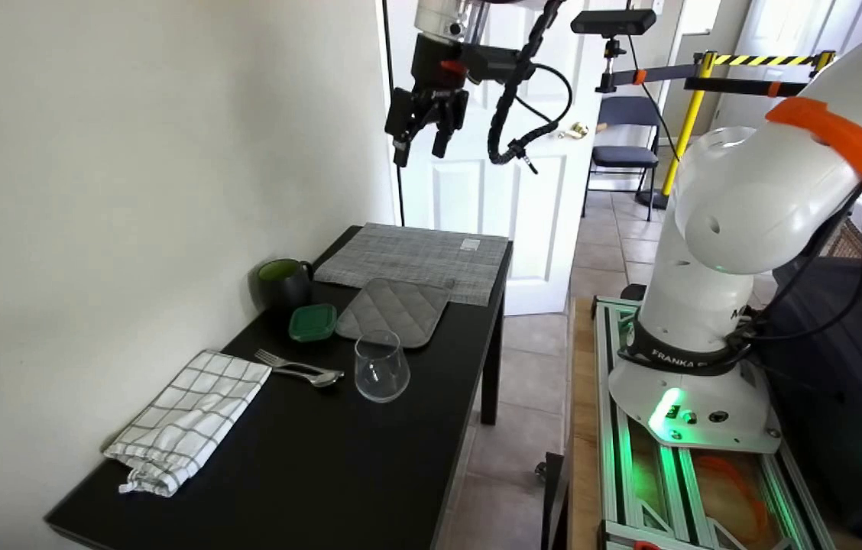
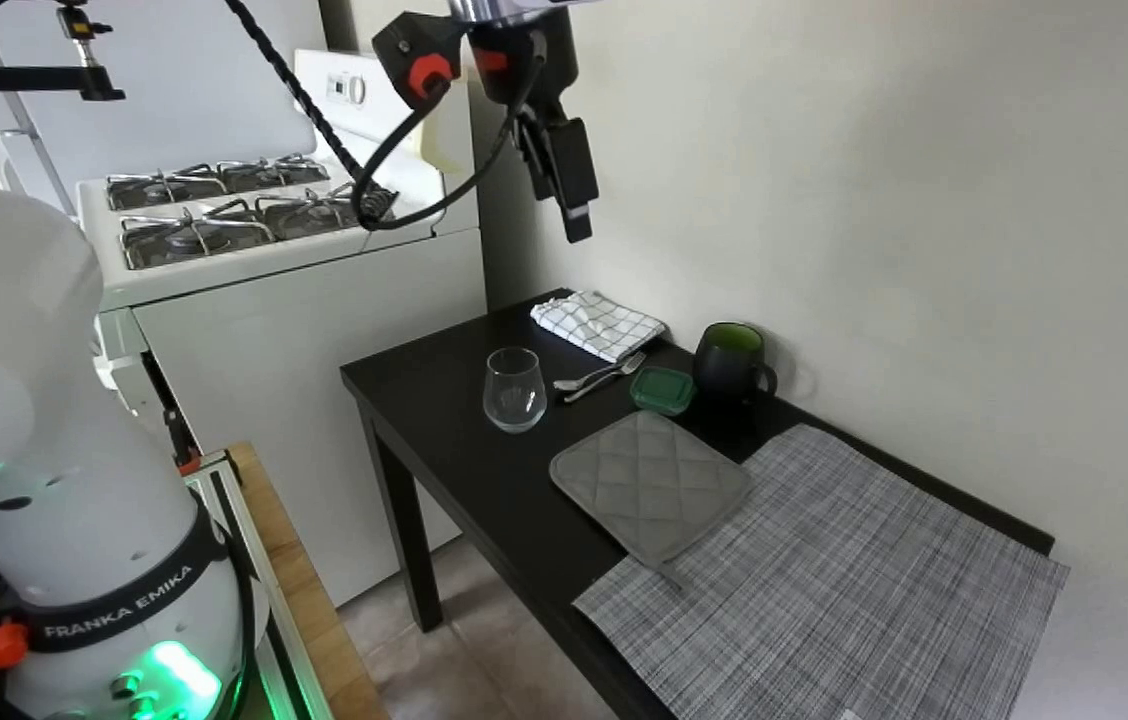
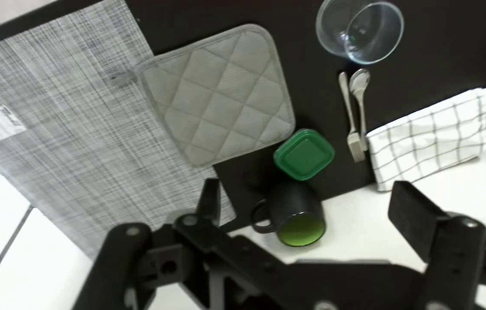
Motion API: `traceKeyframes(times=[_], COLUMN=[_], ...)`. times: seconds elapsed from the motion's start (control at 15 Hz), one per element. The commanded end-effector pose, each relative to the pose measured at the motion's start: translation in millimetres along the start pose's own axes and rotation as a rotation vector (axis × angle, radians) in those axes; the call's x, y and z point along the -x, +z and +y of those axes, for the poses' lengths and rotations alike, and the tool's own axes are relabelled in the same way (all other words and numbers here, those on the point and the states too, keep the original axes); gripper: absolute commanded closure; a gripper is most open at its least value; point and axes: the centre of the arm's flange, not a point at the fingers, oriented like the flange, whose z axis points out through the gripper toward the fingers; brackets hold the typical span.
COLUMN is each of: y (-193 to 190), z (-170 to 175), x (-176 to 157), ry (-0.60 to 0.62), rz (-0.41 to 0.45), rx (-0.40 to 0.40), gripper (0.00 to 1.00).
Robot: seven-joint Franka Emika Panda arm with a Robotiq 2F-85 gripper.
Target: Put the grey pot holder on top of the glass cup.
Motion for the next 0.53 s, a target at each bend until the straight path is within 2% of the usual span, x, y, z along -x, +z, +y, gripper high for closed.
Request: traceKeyframes(times=[0.0, 0.13, 0.47], y=[9, 17, 54], z=[49, 69, 102], x=[-24, -30, -41], ry=[0.060, 0.022, -0.187], rz=[-0.024, -0.080, -0.205], rx=[0.059, 0.033, -0.038], gripper=[0.00, 0.00, 0.00])
